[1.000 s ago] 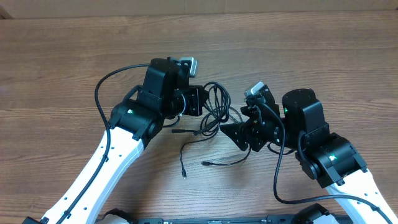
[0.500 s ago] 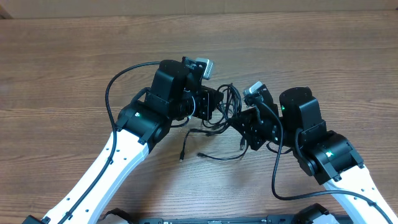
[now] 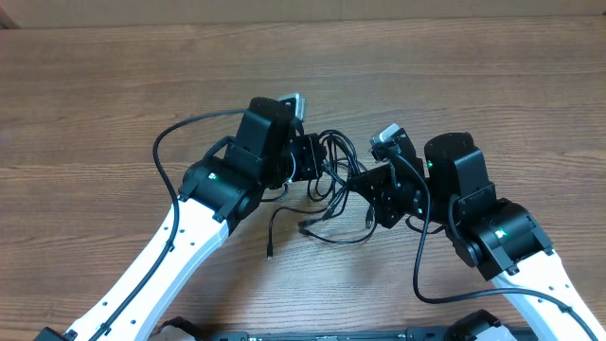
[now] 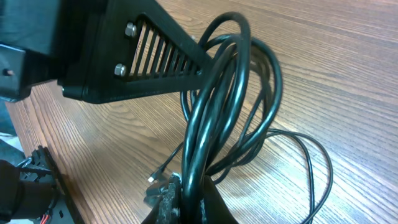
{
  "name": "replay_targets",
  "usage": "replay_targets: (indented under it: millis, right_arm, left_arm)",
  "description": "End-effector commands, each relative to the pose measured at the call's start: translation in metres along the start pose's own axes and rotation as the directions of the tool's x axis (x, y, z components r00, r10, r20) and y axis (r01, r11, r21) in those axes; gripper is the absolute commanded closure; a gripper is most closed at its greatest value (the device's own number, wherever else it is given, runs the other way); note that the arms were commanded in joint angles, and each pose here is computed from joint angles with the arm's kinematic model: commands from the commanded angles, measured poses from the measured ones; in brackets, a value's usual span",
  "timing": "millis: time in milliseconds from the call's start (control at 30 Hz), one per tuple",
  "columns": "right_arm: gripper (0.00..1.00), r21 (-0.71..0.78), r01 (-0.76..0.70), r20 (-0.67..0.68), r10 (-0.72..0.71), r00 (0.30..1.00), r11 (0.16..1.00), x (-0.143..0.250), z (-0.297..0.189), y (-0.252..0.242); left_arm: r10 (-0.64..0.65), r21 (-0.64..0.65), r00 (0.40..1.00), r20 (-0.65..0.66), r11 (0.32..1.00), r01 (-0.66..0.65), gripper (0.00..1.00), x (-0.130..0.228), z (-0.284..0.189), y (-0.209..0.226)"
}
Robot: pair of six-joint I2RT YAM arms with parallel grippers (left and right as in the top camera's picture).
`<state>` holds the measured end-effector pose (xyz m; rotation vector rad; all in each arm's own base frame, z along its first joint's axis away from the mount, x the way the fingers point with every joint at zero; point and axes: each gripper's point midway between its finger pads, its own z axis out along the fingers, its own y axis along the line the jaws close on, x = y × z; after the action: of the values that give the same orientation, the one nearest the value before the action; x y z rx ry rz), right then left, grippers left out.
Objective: Untangle cables
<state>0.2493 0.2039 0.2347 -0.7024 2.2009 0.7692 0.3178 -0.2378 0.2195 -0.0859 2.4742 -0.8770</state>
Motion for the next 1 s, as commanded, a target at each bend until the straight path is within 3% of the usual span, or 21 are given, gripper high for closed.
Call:
replay_targets:
  millis: [0, 267, 500, 667, 967]
  right_arm:
    - [0.96, -0.014, 0.002, -0.001, -0.002, 1.0, 1.0, 0.001, -0.001, 0.003]
    - [0.96, -0.014, 0.0, -0.005, 0.0, 1.0, 1.0, 0.002, -0.001, 0.003]
    - [0.96, -0.014, -0.003, -0.011, 0.003, 1.0, 1.0, 0.004, -0.001, 0.003]
    - [0.96, -0.014, -0.006, -0.019, 0.006, 1.0, 1.0, 0.006, -0.001, 0.003]
    - [0.96, -0.012, -0.019, -0.045, 0.019, 0.999, 1.0, 0.012, -0.002, 0.002]
  left_arm:
    - [-0.218, -0.114, 0.964, 0.155, 0.965, 0.236, 0.96, -0.024, -0.011, 0.025]
    - [-0.533, -0.151, 0.817, 0.218, 0.809, 0.568, 0.96, -0.016, -0.015, 0.049]
    - [-0.788, -0.118, 0.557, 0.261, 0.546, 0.829, 0.96, -0.005, -0.017, 0.058]
    - [-0.853, -0.05, 0.445, 0.273, 0.449, 0.892, 0.96, -0.012, -0.016, 0.054]
    - [-0.942, 0.025, 0.194, 0.276, 0.209, 0.978, 0.96, -0.012, -0.016, 0.053]
